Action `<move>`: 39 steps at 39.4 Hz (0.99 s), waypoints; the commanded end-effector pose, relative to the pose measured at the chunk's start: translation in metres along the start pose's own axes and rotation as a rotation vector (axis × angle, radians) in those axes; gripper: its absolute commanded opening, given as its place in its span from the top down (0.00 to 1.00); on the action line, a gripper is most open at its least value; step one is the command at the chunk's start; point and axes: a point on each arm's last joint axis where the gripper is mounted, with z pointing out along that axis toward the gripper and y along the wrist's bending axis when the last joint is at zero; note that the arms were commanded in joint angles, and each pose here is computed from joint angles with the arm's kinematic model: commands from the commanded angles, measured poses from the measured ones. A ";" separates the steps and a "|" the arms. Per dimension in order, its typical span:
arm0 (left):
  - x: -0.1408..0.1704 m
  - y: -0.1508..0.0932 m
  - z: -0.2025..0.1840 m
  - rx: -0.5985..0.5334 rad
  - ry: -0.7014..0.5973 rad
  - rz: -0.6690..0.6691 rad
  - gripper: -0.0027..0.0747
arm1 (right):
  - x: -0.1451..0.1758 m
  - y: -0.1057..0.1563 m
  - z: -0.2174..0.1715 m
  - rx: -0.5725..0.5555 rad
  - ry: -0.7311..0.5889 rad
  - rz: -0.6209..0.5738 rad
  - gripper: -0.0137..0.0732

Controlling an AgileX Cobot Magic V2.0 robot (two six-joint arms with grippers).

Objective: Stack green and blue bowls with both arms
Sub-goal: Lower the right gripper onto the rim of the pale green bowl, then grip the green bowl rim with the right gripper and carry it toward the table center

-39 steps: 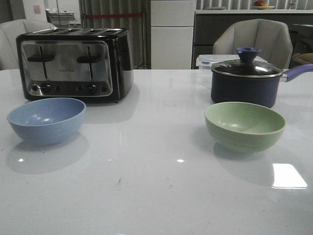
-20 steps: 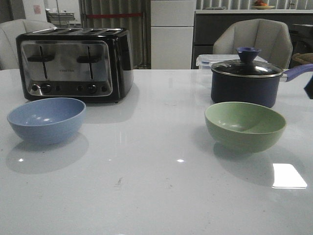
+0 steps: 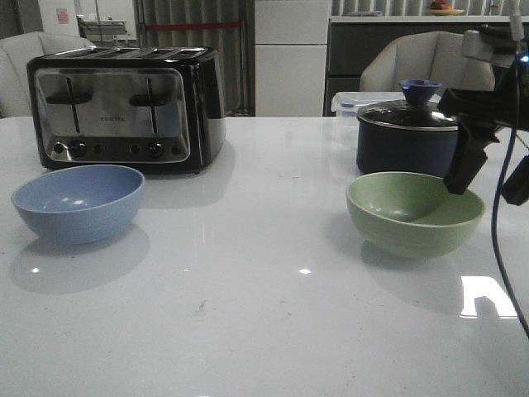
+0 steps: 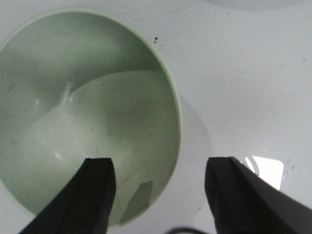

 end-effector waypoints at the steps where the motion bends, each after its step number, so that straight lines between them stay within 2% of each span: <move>1: -0.015 -0.001 -0.003 0.005 -0.100 -0.010 0.37 | -0.017 0.004 -0.010 -0.009 -0.063 -0.022 0.22; 4: -0.015 -0.001 -0.003 0.005 -0.100 -0.010 0.37 | -0.021 0.003 -0.004 -0.008 -0.046 -0.024 0.16; 17: -0.015 -0.001 -0.003 0.005 -0.100 -0.010 0.37 | -0.028 -0.002 0.016 0.004 -0.051 -0.016 0.17; 20: -0.015 -0.001 -0.003 0.005 -0.098 -0.010 0.37 | -0.028 -0.002 0.016 0.004 -0.048 -0.018 0.22; 26: -0.015 -0.001 -0.003 0.005 -0.098 -0.010 0.37 | -0.028 -0.002 0.016 0.003 -0.048 -0.017 0.52; 30: -0.015 -0.001 -0.003 0.005 -0.098 -0.010 0.37 | -0.028 -0.001 0.016 -0.001 -0.048 -0.013 0.67; 33: -0.015 -0.001 -0.003 0.005 -0.098 -0.010 0.37 | -0.028 0.000 0.015 -0.005 -0.050 -0.011 0.70; 39: -0.015 -0.001 -0.003 0.005 -0.098 -0.010 0.37 | -0.028 0.011 -0.003 -0.019 -0.088 -0.039 0.70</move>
